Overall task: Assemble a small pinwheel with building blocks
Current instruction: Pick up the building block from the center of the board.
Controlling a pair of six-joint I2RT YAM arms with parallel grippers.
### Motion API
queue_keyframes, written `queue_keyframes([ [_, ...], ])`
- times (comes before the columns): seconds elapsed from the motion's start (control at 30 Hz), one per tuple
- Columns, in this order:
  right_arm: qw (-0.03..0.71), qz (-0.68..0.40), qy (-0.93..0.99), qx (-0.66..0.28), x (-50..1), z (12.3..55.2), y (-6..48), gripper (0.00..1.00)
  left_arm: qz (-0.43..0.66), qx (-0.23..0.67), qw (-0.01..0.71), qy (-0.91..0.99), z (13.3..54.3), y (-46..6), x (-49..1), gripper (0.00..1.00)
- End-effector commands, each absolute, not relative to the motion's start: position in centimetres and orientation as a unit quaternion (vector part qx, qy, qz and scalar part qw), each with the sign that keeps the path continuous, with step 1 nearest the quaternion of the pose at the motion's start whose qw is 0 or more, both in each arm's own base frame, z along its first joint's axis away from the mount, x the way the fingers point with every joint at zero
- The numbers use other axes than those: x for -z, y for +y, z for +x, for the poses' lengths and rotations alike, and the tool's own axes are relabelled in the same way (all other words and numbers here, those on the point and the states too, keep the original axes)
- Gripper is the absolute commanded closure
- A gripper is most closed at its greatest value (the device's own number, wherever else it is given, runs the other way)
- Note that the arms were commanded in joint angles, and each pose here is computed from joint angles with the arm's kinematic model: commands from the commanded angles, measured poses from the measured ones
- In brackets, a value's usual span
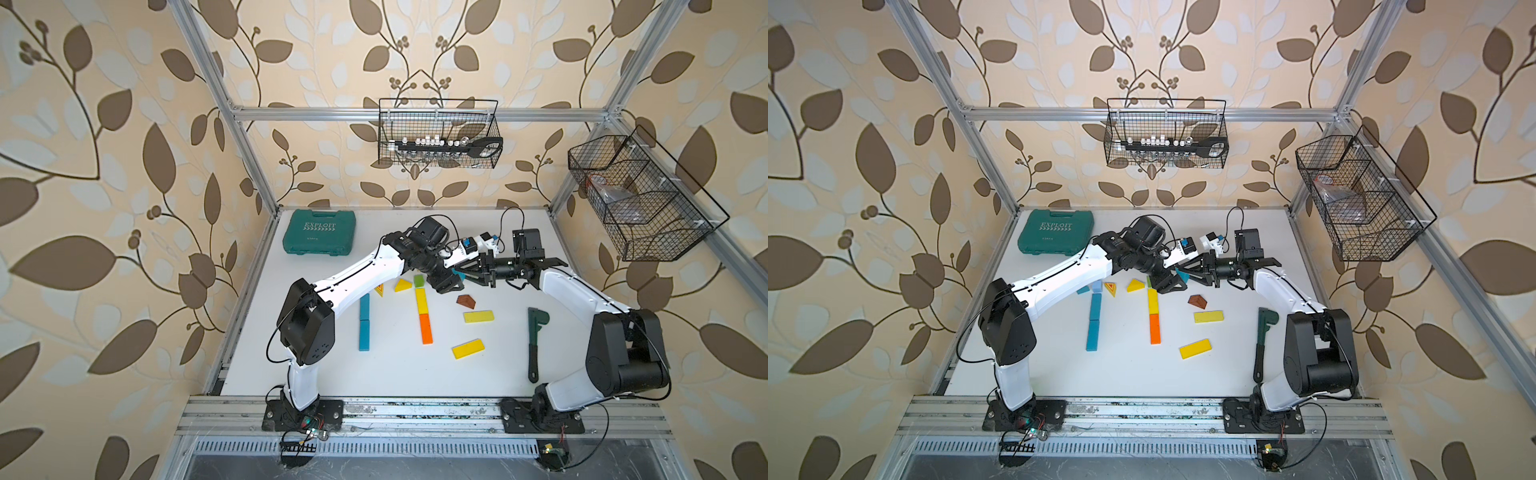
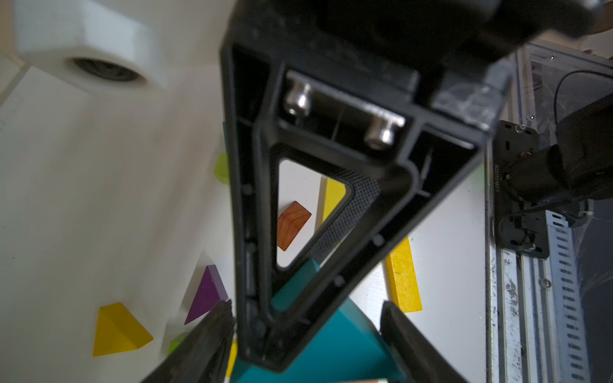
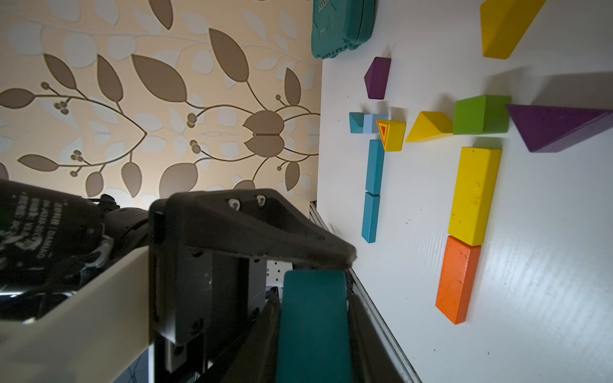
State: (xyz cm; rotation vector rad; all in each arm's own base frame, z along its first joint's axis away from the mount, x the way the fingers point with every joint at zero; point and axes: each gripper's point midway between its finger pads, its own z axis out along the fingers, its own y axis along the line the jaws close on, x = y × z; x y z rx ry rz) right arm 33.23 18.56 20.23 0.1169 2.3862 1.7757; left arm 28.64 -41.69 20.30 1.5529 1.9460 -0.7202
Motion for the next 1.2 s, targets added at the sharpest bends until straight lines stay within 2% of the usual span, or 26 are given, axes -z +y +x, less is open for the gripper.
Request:
queue_keyframes([
  [0.0,0.078,0.038,0.794,-0.601,-20.3,33.5,18.5,1.0,0.582,0.265,0.289,0.712,29.1,-42.1,-21.9,0.33],
  [0.17,0.071,0.042,0.795,-0.601,-19.8,33.6,18.6,1.0,0.583,0.263,0.291,0.711,29.3,-42.1,-22.0,0.4],
  [0.33,0.071,0.045,0.797,-0.599,-19.6,33.8,18.5,1.0,0.586,0.26,0.286,0.712,29.2,-42.0,-21.9,0.52],
  [0.37,0.071,0.048,0.797,-0.597,-19.5,33.9,18.4,0.98,0.586,0.259,0.283,0.713,29.2,-42.0,-21.8,0.55],
  [0.4,0.071,0.051,0.798,-0.596,-19.4,34.0,18.3,0.91,0.586,0.256,0.282,0.715,29.3,-42.0,-21.7,0.57],
  [0.5,0.072,0.055,0.799,-0.594,-19.3,34.1,18.1,0.84,0.584,0.252,0.276,0.721,29.4,-41.9,-21.3,0.63],
  [0.57,0.079,0.054,0.8,-0.593,-19.5,34.2,17.8,0.67,0.582,0.247,0.269,0.727,29.6,-41.8,-20.8,0.64],
  [0.77,0.114,0.056,0.808,-0.575,-20.4,34.7,16.4,0.48,0.573,0.238,0.246,0.745,29.8,-41.7,-19.8,0.66],
  [0.97,0.142,0.094,0.816,-0.552,-20.4,35.2,13.1,0.45,0.558,0.221,0.252,0.759,30.9,-41.7,-19.6,0.66],
  [1.17,0.24,0.158,0.847,-0.448,-20.0,34.9,6.4,0.43,0.527,0.177,0.267,0.788,35.0,-43.4,-19.7,0.65],
])
